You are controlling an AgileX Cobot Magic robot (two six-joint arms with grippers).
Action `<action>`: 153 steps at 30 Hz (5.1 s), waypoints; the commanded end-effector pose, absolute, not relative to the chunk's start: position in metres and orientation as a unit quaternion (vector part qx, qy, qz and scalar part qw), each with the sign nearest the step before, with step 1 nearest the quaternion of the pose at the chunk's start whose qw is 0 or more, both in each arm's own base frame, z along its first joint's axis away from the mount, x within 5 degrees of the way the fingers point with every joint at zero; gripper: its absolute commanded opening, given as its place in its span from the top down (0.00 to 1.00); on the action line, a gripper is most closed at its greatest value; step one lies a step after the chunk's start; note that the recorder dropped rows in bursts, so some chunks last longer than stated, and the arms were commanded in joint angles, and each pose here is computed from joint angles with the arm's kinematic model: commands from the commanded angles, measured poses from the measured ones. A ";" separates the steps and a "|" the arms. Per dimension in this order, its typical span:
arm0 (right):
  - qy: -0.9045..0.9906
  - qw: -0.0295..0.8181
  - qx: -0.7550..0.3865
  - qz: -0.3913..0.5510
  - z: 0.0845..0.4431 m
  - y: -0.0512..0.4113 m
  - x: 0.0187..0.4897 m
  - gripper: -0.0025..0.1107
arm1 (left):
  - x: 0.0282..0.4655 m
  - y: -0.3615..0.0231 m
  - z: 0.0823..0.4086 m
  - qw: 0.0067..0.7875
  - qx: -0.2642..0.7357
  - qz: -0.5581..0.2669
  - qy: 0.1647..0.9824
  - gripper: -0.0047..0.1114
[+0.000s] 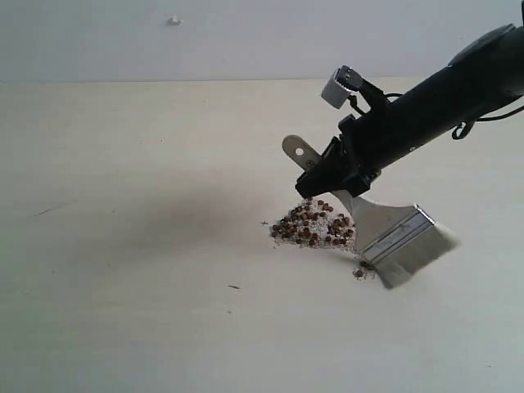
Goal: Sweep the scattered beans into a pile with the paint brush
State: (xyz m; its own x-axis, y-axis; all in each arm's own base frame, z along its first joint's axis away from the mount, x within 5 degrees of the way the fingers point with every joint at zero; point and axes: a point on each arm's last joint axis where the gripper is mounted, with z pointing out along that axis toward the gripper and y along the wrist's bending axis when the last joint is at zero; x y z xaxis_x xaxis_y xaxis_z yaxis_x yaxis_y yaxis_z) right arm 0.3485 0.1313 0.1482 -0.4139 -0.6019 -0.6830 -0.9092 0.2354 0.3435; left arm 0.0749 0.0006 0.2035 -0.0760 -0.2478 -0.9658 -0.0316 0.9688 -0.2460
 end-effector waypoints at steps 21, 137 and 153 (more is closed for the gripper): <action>0.731 0.301 -0.483 0.377 0.216 0.135 0.341 0.98 | 0.074 0.001 0.204 0.676 -0.097 -0.080 0.726 0.96; 0.830 0.454 -0.232 0.225 0.212 0.084 0.323 0.98 | 0.074 0.001 0.204 0.676 -0.097 -0.080 0.726 0.96; 0.906 0.383 -0.146 0.108 0.238 0.059 0.331 0.98 | 0.074 0.001 0.204 0.676 -0.097 -0.080 0.726 0.96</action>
State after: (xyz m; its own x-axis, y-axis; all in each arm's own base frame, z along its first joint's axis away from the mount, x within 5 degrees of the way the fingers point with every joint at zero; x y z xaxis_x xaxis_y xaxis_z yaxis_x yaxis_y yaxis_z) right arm 0.3274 0.0670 0.2264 -0.6317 -0.1729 -0.7557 -0.4010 0.9071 0.1277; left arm 0.0749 0.0006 0.2035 -0.0760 -0.2478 -0.9658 -0.0316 0.9688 -0.2460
